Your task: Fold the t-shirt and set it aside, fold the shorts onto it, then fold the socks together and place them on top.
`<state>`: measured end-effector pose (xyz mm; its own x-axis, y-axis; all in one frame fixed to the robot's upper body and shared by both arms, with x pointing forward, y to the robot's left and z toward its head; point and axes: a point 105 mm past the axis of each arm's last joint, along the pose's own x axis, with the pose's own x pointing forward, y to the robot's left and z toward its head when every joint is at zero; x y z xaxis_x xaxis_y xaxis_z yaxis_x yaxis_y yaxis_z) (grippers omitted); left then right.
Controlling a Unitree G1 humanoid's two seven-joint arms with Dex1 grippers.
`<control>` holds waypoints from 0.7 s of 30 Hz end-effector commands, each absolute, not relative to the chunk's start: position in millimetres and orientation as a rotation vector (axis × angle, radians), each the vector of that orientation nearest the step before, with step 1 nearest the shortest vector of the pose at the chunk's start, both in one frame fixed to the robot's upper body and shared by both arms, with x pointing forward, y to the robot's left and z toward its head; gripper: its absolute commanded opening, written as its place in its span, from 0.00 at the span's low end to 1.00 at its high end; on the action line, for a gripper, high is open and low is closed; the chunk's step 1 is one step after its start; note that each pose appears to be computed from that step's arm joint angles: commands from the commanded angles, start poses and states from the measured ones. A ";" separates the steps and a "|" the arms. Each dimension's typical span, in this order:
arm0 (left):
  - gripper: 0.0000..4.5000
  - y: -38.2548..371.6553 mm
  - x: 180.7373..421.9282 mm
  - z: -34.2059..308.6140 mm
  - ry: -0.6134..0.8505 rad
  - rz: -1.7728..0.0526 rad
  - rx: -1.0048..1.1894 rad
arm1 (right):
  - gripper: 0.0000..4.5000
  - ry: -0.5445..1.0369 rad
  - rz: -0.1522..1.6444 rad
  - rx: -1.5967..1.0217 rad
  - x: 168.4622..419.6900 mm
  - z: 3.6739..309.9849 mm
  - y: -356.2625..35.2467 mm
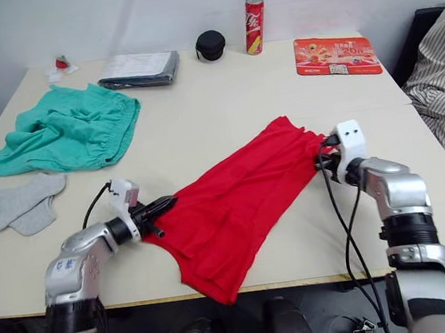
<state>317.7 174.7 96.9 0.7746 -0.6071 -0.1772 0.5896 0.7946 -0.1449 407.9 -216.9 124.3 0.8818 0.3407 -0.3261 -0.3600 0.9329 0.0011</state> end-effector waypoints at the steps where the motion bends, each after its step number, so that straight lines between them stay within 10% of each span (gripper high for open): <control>1: 0.00 175.3 299.4 109.6 0.140 -0.618 -0.070 | 0.00 0.253 0.402 -0.110 418.0 132.7 -202.9; 8: 0.00 174.4 292.6 105.7 0.151 -0.636 -0.083 | 0.14 0.194 0.485 -0.075 410.1 141.2 -195.9; 19: 0.74 210.3 280.5 142.1 0.256 -0.964 0.030 | 1.00 0.316 0.798 -0.084 292.1 151.1 -204.3; 21: 0.86 214.8 284.2 149.1 0.287 -1.004 0.036 | 1.00 0.376 0.847 -0.038 266.3 148.3 -198.8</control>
<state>284.4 214.7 136.0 0.5430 -0.7940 -0.2733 0.8048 0.5850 -0.1006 283.4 -212.6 130.5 0.6515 0.6612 -0.3721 -0.6797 0.7265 0.1008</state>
